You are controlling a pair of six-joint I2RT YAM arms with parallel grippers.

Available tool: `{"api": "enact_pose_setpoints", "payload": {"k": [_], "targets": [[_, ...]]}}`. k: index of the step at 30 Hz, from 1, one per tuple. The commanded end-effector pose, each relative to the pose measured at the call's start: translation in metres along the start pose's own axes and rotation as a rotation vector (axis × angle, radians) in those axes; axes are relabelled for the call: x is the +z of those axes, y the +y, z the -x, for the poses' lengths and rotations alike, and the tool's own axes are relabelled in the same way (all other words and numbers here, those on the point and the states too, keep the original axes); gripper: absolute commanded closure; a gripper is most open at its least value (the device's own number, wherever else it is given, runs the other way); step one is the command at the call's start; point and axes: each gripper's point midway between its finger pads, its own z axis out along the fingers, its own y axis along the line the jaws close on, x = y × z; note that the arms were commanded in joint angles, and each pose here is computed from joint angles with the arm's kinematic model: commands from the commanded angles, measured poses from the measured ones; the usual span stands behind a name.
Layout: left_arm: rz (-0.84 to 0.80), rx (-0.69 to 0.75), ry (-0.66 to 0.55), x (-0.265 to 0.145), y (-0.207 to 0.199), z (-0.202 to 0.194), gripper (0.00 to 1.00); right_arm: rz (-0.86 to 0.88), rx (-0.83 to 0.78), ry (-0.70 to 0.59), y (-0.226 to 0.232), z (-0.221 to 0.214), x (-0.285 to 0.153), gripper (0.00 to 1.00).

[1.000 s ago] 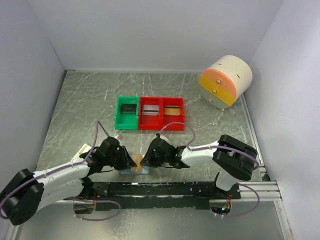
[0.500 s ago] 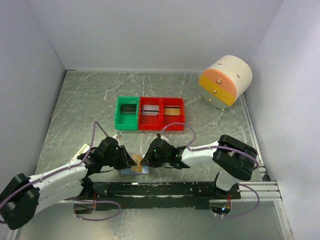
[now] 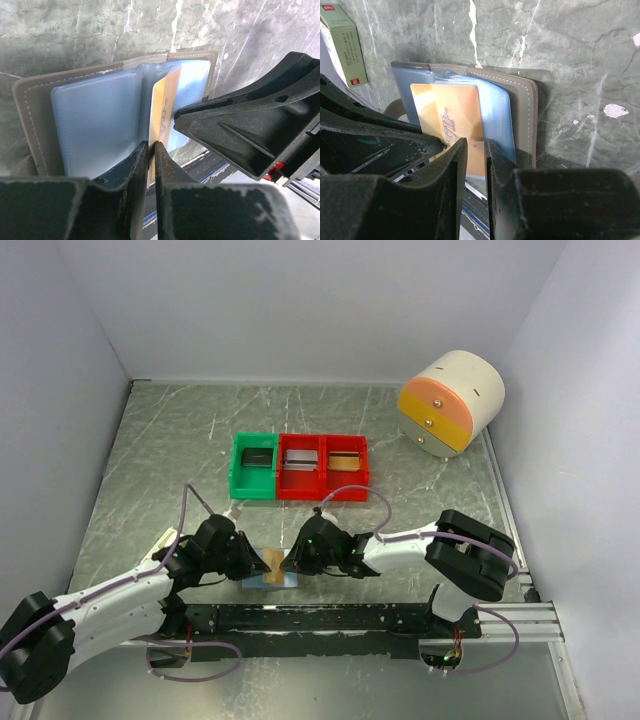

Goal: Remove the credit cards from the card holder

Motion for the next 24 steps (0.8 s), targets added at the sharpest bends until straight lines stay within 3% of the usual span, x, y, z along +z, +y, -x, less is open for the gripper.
{"api": "enact_pose_setpoints", "payload": {"k": [1,4,16,24], "targets": [[0.007,-0.001,-0.037,-0.004,-0.007,0.009,0.83,-0.221,-0.025,0.028,-0.067,-0.012,-0.002,0.78],[0.007,0.005,-0.032,-0.003,-0.008,0.009,0.93,-0.213,-0.022,0.029,-0.066,-0.012,-0.002,0.78],[0.183,0.058,-0.103,-0.024,0.009,0.026,0.93,-0.11,-0.074,-0.039,-0.027,0.009,-0.018,0.75],[0.185,0.123,-0.146,-0.048,-0.01,0.04,0.93,0.008,-0.15,-0.095,0.021,0.027,-0.041,0.7]]}}
